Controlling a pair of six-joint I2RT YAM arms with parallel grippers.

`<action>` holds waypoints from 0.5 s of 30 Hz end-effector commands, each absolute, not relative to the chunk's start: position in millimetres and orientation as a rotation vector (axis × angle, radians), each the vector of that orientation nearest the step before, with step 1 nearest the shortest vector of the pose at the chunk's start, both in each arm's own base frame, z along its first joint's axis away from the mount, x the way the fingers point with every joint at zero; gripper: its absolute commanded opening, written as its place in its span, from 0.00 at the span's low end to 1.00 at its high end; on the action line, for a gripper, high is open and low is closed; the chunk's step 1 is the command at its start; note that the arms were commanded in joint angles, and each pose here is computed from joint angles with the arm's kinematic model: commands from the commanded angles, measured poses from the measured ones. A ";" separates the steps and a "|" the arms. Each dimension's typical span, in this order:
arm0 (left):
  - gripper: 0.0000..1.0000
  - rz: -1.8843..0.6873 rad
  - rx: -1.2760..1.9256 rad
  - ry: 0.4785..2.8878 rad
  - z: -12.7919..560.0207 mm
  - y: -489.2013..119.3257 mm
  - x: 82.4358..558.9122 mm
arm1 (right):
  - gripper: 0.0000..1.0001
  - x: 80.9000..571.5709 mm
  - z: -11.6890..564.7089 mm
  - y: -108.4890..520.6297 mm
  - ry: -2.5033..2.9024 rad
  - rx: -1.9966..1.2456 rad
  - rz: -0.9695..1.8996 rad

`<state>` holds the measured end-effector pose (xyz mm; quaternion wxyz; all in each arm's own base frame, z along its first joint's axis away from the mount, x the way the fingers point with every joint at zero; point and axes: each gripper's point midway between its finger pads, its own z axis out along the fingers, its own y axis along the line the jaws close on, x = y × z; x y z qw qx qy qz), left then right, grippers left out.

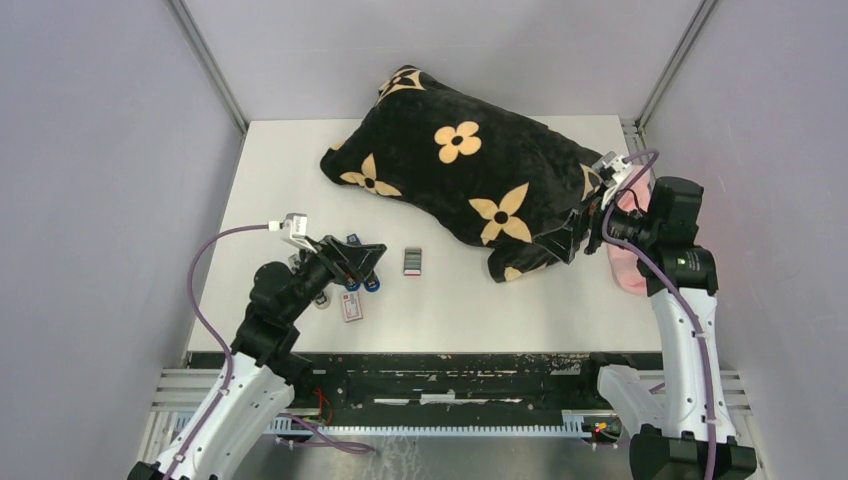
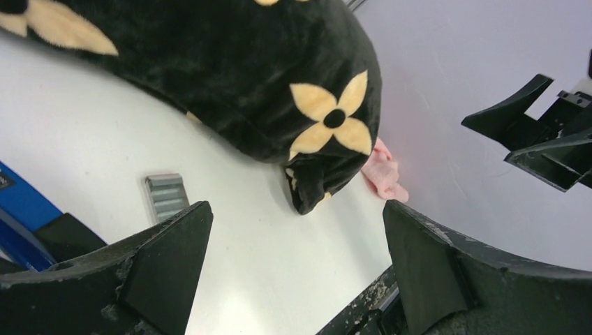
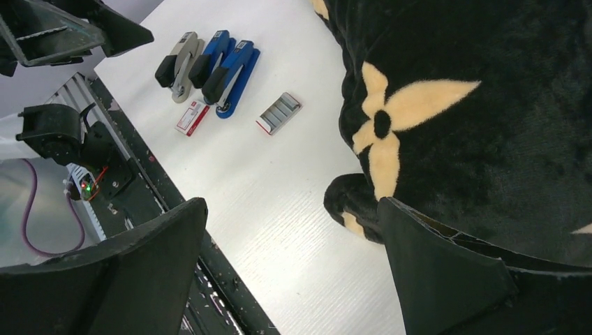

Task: Unload the staples from the stapler
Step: Pick up the stapler from the center of the board.

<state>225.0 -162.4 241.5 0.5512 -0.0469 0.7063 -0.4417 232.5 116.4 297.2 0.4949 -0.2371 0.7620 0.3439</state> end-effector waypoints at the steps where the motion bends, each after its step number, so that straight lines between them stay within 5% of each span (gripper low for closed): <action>1: 0.99 -1.073 -0.099 1.620 253.7 -165.7 229.9 | 0.99 237.7 312.2 124.5 1.702 -0.727 0.841; 15: 0.99 -0.845 -0.144 1.762 221.2 -148.2 255.3 | 0.99 264.5 324.7 141.0 1.645 -0.636 1.123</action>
